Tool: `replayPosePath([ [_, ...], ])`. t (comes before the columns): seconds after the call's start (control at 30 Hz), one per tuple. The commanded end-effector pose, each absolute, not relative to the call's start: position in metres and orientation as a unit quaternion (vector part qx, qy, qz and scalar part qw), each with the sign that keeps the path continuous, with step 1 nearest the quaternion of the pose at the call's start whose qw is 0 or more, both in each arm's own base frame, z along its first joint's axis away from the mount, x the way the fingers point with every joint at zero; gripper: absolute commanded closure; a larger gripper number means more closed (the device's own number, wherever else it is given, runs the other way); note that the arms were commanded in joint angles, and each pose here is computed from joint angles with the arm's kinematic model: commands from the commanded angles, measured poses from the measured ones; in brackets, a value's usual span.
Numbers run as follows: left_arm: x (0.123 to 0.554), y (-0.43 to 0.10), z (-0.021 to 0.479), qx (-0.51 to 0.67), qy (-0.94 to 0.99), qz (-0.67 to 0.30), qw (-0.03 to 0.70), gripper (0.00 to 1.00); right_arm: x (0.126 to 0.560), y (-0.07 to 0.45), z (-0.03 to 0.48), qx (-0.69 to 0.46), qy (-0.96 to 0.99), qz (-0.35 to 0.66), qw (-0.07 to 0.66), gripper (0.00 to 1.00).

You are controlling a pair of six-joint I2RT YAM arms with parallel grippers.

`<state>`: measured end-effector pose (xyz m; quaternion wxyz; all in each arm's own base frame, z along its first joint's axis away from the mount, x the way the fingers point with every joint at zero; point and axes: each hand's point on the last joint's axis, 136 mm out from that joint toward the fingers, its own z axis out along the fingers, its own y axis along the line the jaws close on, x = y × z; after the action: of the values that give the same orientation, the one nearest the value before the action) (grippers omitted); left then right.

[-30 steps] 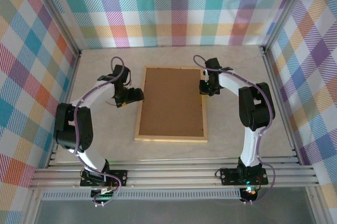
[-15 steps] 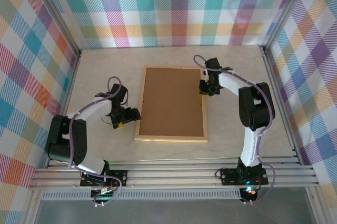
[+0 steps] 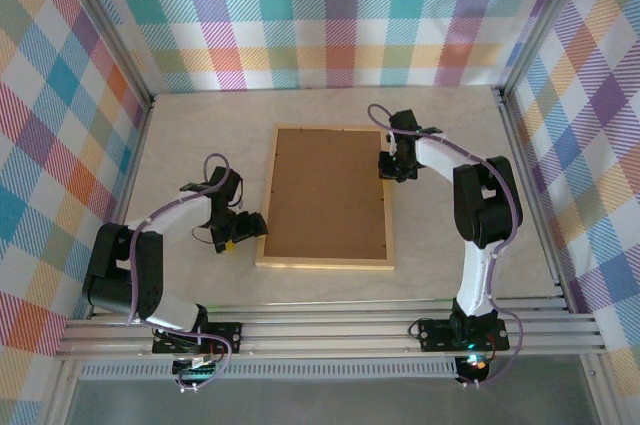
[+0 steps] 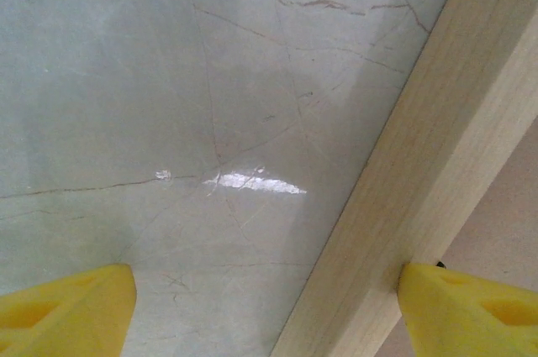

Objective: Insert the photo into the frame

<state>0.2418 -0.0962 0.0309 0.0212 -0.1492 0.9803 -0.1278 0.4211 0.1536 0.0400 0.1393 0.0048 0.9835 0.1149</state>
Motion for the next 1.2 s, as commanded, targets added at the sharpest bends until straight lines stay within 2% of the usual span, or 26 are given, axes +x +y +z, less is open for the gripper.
replayPosePath([
  [0.0,0.239,-0.102,0.030,-0.148,0.979,-0.137,0.016,0.18,0.398,0.161,0.020,0.000,0.989,0.116,0.087,0.81],
  [0.37,0.240,-0.114,0.017,-0.128,0.983,-0.131,0.003,0.18,0.396,0.163,0.018,-0.001,0.989,0.120,0.083,0.82],
  [0.63,0.227,-0.125,-0.005,-0.108,0.986,-0.119,-0.039,0.20,0.397,0.164,0.018,-0.002,0.989,0.123,0.082,0.82],
  [1.17,0.216,-0.135,-0.027,-0.035,0.996,-0.029,-0.080,0.20,0.396,0.165,0.017,-0.002,0.989,0.125,0.079,0.82],
])
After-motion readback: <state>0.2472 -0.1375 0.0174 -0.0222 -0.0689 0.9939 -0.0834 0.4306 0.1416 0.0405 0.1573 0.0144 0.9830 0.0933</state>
